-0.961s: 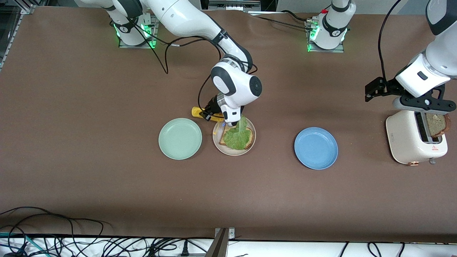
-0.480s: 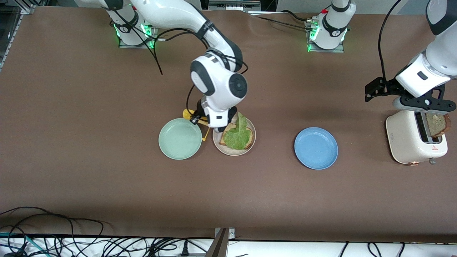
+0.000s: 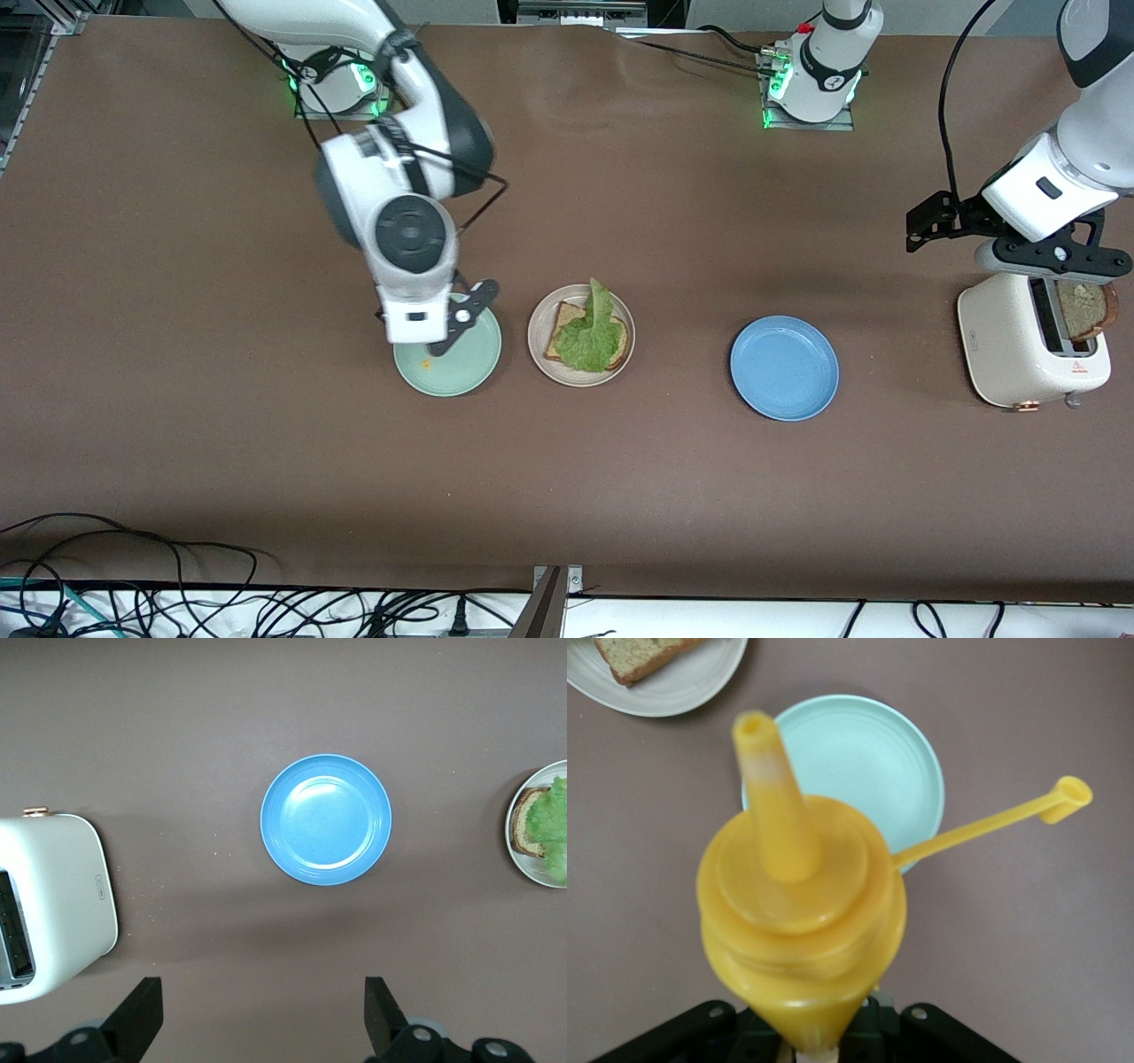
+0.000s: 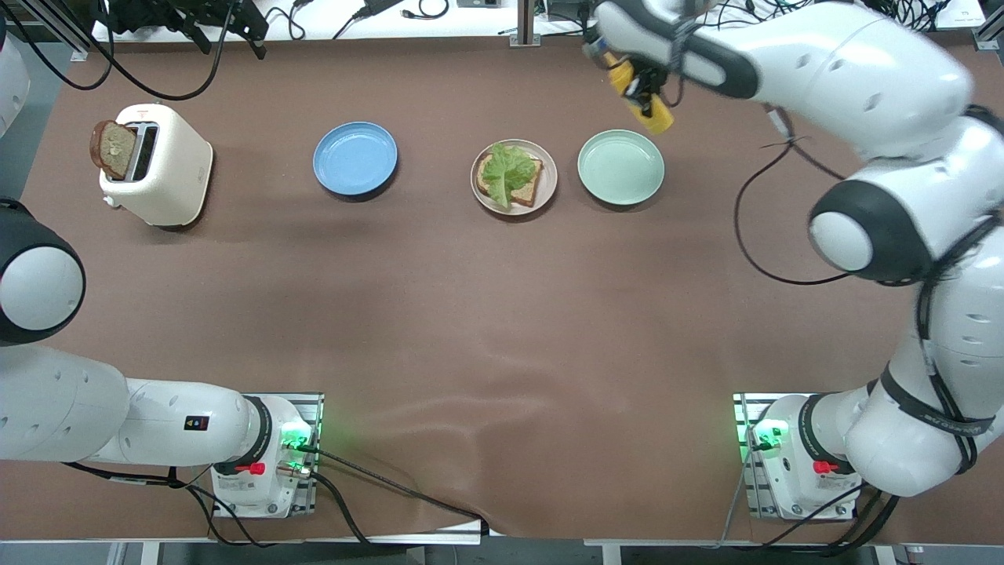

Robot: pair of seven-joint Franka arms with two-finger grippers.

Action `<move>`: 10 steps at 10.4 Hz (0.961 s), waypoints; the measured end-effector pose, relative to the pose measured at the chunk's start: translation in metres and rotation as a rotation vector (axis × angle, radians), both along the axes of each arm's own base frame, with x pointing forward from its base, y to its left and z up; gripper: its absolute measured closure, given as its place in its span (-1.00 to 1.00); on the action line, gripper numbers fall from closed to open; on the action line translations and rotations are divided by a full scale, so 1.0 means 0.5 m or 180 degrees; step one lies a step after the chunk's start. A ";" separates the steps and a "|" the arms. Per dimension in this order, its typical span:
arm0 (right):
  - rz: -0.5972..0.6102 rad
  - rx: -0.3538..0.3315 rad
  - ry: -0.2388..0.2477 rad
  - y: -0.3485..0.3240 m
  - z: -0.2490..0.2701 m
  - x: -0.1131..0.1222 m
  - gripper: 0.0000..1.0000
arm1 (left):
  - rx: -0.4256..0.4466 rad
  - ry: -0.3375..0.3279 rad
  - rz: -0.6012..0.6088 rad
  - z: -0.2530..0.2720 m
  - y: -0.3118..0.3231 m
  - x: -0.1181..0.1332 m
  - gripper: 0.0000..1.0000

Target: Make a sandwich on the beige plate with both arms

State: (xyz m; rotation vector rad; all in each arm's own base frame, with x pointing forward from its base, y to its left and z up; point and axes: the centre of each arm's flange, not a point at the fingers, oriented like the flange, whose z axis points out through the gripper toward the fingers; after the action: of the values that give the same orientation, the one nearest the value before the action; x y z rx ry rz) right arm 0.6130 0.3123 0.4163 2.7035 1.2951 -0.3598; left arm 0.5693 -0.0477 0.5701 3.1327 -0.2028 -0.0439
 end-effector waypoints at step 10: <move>0.0576 0.1244 -0.0538 -0.362 -0.114 0.017 0.66 | 0.0001 0.0009 0.0002 -0.001 0.001 0.000 -1.00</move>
State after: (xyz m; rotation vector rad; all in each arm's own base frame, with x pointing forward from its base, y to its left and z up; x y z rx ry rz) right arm 0.6212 0.1315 0.3595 2.8017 1.6901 0.1559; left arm 0.5691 -0.0473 0.5698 3.1327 -0.2017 -0.0482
